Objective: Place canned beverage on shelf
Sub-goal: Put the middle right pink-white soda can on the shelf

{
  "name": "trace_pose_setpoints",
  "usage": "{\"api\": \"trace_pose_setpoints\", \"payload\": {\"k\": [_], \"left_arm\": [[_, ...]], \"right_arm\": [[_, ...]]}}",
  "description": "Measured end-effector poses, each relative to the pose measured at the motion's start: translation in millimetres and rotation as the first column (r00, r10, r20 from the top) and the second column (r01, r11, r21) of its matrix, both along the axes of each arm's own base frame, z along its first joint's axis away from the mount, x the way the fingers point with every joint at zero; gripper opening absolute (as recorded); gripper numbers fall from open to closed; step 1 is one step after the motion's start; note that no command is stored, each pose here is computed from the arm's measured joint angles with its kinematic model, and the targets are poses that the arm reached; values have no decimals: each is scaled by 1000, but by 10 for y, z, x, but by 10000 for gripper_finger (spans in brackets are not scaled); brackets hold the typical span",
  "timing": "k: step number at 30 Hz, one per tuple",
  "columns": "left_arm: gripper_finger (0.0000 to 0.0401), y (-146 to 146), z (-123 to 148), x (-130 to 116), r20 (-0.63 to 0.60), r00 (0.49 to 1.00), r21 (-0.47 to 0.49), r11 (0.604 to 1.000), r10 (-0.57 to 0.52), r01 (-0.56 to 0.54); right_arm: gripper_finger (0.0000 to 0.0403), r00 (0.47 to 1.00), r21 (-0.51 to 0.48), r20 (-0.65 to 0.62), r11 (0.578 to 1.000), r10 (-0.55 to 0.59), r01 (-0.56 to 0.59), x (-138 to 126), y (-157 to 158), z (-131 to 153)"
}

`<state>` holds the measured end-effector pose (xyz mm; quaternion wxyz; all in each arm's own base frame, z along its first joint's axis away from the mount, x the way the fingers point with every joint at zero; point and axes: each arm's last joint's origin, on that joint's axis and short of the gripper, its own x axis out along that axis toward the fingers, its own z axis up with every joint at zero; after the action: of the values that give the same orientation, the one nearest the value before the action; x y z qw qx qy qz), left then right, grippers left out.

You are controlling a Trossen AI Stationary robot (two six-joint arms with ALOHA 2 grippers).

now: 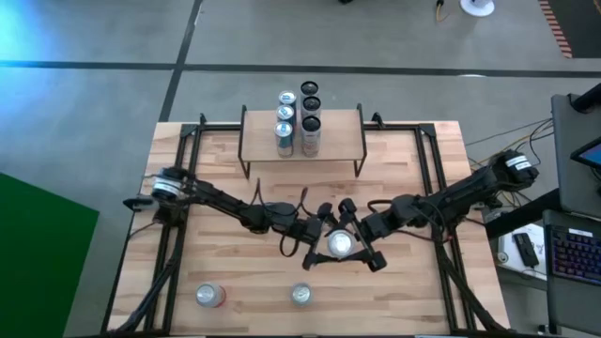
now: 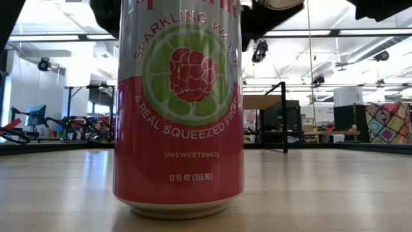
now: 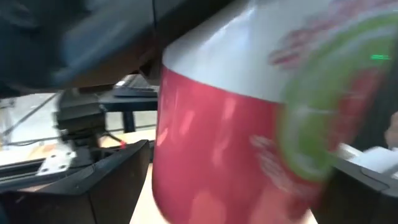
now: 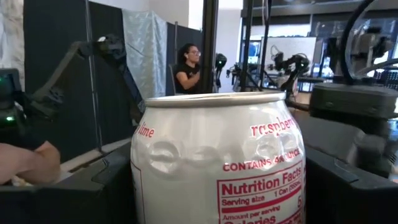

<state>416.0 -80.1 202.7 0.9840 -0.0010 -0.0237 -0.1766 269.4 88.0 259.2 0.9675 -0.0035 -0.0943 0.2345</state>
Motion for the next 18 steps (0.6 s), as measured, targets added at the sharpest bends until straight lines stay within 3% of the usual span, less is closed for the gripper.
{"api": "trace_pose_setpoints", "payload": {"k": [7, 15, 18], "left_arm": [[357, -41, -15, 140, -37, 998, 33, 998, -45, 46], [294, -39, -16, 107, -45, 997, 50, 996, -70, 72], [289, -34, -13, 110, -46, 996, 50, 996, -70, 73]], "right_arm": [[297, 999, 21, -40, 1000, 15, -15, 26, 15, -36], [297, 997, 27, -47, 998, 54, -53, 7, 21, -22], [297, 997, 29, -54, 998, 56, -55, 7, 21, -27]]}}
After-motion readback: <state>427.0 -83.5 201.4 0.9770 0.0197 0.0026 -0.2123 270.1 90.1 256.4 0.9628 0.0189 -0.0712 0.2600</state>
